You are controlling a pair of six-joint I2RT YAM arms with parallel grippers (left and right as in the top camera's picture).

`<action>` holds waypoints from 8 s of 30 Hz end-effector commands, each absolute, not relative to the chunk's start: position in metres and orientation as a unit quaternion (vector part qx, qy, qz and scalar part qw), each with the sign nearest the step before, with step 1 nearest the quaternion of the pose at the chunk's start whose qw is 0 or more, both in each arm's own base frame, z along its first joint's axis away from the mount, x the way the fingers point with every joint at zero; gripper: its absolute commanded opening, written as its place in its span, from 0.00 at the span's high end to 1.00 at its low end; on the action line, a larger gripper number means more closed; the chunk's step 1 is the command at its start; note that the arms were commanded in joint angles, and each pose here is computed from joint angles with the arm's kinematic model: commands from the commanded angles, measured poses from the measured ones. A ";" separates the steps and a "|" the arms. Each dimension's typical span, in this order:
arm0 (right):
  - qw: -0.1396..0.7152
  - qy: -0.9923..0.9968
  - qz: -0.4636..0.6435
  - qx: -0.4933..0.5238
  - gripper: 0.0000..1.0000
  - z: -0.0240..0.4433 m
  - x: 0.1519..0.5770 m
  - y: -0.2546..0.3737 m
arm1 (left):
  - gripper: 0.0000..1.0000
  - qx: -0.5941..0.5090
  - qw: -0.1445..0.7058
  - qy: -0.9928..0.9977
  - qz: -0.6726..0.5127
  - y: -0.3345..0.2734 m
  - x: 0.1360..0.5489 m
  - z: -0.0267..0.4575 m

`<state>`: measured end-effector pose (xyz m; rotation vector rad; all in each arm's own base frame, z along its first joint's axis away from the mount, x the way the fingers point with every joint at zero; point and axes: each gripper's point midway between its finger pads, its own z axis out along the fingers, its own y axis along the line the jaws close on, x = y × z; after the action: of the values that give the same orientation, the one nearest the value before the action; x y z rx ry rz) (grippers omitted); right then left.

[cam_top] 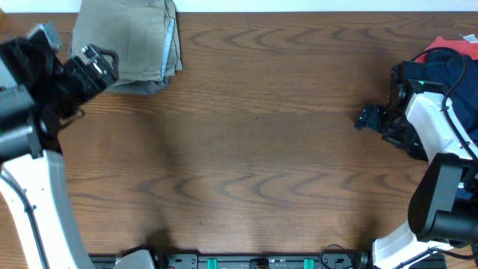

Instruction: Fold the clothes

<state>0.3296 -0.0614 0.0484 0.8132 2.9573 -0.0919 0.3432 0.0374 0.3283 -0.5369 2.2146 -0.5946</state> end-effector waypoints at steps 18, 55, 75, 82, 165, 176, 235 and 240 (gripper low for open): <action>0.051 0.962 -0.033 0.266 0.01 0.057 0.333 -0.065 | 0.02 -0.251 0.253 0.893 -0.275 0.000 0.267 0.307; 0.051 0.962 -0.033 0.266 0.01 0.057 0.333 -0.065 | 0.02 -0.023 0.504 0.842 -0.192 -0.043 0.209 0.191; 0.051 0.962 -0.033 0.266 0.01 0.057 0.333 -0.065 | 0.02 -0.034 0.654 0.748 -0.110 -0.012 0.239 0.160; 0.051 0.962 -0.033 0.266 0.01 0.057 0.333 -0.065 | 0.02 -0.066 0.650 0.754 -0.067 0.004 0.242 0.146; 0.126 0.964 -0.020 0.232 0.01 0.106 0.337 -0.040 | 0.02 -0.065 0.653 0.752 -0.066 0.004 0.244 0.140; 0.277 0.948 0.021 0.154 0.01 0.202 0.316 0.012 | 0.02 -0.065 0.653 0.752 -0.066 0.004 0.244 0.140; 0.719 0.669 0.145 0.117 0.01 0.194 0.246 0.010 | 0.02 -0.065 0.653 0.752 -0.066 0.004 0.244 0.140; 0.695 0.696 0.138 0.121 0.01 0.176 0.247 0.010 | 0.02 -0.065 0.653 0.752 -0.066 0.004 0.244 0.140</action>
<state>0.2464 0.0106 0.1848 0.2750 1.5214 0.3257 0.2451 0.0073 0.1546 -0.1659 1.6586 -0.1492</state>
